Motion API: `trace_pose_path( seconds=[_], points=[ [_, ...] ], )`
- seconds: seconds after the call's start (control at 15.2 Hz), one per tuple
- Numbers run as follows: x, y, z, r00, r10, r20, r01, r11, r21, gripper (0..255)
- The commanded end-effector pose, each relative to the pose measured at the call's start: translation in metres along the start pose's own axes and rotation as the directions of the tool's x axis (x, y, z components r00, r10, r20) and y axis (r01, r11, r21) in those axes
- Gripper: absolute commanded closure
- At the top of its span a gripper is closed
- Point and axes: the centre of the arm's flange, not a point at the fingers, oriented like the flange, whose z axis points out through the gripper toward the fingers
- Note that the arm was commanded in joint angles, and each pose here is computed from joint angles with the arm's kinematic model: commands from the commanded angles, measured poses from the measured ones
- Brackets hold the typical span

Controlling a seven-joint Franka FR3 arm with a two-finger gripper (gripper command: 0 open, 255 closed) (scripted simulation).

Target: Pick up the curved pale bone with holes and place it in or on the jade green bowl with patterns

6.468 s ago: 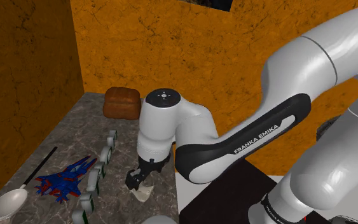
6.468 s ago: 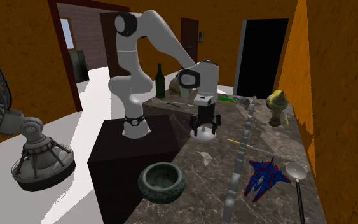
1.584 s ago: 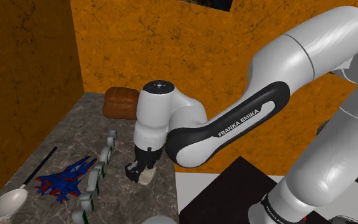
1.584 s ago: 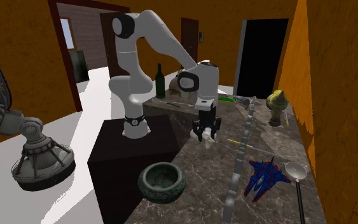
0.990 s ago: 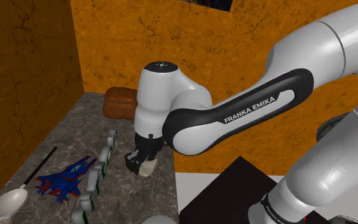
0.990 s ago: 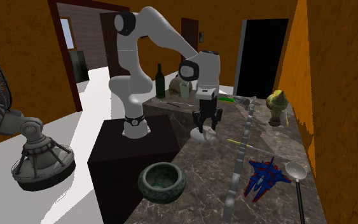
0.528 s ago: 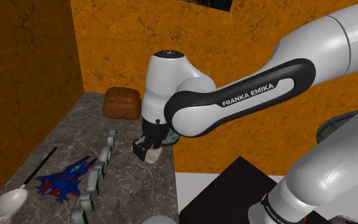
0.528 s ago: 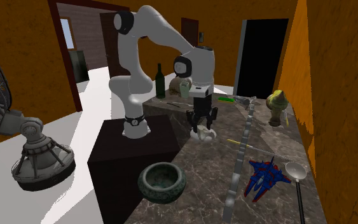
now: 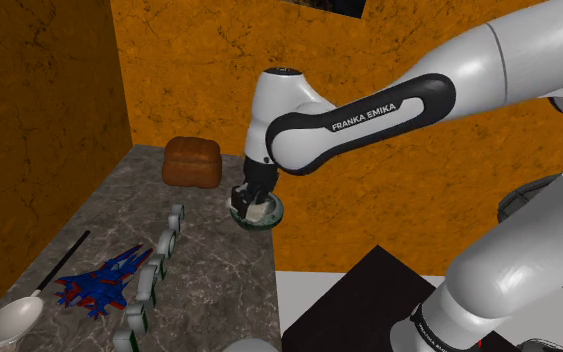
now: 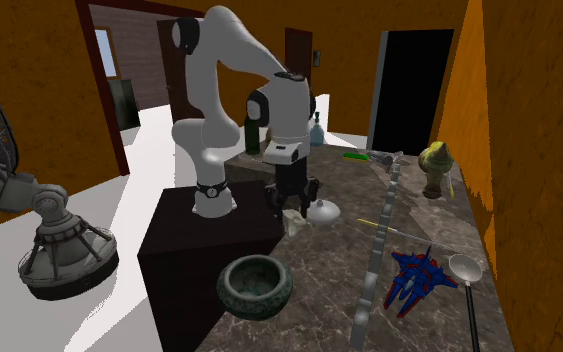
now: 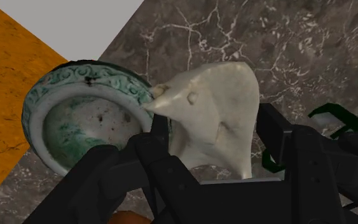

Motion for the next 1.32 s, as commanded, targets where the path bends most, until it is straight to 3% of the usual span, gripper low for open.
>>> trace_pose_path(
  seconds=[0.0,0.53,1.25],
  points=[
    [0.010,0.021,0.001,1.000,-0.003,0.000,0.003,1.000,0.000,255],
    [0.055,0.122,0.002,1.000,-0.003,0.000,0.003,1.000,0.000,255],
    [0.052,0.122,0.060,1.000,-0.003,0.000,0.003,1.000,0.000,255]
  ],
)
